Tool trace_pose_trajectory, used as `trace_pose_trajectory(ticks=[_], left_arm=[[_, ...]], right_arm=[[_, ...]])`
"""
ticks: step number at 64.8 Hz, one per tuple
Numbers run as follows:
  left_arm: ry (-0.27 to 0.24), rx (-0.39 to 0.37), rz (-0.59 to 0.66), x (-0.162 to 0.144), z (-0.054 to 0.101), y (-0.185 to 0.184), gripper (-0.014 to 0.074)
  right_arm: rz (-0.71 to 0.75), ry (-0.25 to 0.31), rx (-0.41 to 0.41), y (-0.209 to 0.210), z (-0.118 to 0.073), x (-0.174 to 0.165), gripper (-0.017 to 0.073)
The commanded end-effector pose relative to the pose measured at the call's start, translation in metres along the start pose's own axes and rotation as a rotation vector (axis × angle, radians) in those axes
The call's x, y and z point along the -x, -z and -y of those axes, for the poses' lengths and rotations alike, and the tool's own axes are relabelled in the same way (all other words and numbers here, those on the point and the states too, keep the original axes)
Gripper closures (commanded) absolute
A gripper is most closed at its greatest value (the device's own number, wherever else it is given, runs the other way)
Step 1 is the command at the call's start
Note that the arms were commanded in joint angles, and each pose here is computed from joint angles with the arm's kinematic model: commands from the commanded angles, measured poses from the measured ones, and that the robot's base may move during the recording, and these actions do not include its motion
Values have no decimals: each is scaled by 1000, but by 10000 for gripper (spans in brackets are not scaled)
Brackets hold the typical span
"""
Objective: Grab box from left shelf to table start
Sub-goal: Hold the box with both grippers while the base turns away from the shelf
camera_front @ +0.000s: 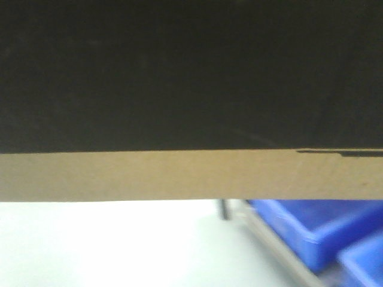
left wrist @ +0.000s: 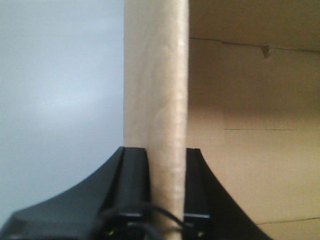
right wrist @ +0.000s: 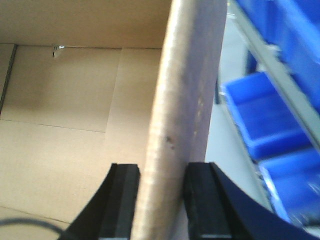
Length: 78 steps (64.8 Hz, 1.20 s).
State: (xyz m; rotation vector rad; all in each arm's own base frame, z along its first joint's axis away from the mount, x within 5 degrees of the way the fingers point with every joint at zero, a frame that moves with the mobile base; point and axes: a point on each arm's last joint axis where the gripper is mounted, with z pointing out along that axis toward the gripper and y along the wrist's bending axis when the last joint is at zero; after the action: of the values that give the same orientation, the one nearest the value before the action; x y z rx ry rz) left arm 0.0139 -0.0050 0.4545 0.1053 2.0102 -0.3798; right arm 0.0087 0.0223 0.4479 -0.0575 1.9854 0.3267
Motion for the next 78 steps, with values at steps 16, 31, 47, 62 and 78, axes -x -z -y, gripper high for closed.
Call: trace_pose_trajectory(ticks=[16,31,47,62,78], left_arm=[[52,-141,202,20,12,15,697],[53,-143,202,20,12,15,697],[54,-141,195,19,12,13,697],[54,-140,191,19,12,12,697],[54,-140,191,19,12,12,697]], right_arm=[[137,50,-95,2,7,17,504],[136,50,-95,2,7,17,504],[136,50,-95,2,7,17,504],[135,50,-95,2,7,17,504],[130,50,-95,2,7,17,504]])
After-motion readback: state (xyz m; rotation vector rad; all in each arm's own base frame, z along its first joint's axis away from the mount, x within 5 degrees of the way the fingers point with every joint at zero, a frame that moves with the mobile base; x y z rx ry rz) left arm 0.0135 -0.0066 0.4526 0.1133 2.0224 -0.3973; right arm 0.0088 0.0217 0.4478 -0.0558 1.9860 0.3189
